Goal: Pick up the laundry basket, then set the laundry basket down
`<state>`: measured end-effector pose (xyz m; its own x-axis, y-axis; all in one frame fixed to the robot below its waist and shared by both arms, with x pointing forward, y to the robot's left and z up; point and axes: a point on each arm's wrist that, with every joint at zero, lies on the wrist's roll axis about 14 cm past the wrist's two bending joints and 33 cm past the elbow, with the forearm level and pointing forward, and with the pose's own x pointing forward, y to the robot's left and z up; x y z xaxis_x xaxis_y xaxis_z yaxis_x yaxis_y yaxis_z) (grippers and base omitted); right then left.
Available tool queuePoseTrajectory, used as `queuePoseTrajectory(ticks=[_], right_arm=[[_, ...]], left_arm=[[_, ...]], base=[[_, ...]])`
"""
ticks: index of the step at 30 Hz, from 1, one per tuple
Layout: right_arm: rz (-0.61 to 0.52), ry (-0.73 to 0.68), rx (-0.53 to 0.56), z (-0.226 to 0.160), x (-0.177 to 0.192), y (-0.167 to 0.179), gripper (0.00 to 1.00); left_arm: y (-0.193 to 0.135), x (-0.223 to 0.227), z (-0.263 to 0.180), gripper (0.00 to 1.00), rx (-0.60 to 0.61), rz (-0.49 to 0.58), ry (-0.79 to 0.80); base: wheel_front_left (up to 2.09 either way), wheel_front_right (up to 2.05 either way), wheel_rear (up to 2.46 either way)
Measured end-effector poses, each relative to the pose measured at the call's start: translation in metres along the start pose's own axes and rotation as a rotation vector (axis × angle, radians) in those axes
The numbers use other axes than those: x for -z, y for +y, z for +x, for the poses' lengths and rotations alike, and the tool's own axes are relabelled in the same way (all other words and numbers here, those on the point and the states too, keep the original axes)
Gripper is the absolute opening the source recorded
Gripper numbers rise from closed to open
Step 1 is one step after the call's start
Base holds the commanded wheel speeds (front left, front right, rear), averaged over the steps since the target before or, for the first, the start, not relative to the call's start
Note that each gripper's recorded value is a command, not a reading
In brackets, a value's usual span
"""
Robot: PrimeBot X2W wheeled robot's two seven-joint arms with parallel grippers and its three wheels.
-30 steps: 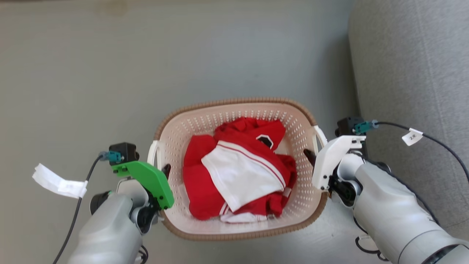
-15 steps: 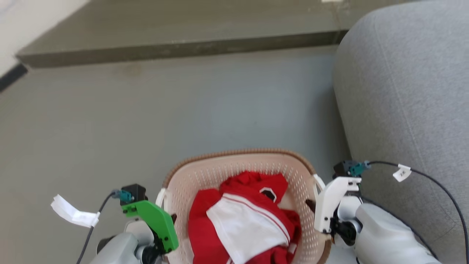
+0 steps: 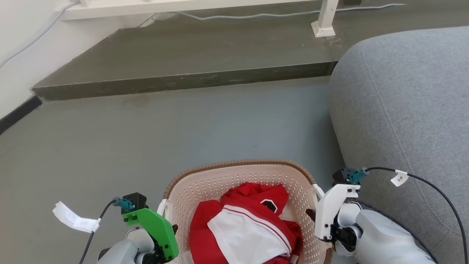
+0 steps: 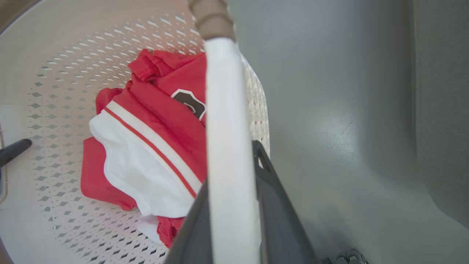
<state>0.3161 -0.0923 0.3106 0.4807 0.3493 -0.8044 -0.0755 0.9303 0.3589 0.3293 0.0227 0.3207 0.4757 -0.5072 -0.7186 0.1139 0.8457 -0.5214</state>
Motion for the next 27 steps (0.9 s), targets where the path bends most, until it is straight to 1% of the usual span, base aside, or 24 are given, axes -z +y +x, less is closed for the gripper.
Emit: queuePoseTrajectory(ticks=[27], right_arm=[[0.022, 0.027, 0.0, 0.002, 0.0062, -0.0027, 0.0]], left_arm=[[0.001, 0.0066, 0.0035, 0.0, 0.003, -0.015, 0.032]], base=[[0.0, 0.0, 0.0]])
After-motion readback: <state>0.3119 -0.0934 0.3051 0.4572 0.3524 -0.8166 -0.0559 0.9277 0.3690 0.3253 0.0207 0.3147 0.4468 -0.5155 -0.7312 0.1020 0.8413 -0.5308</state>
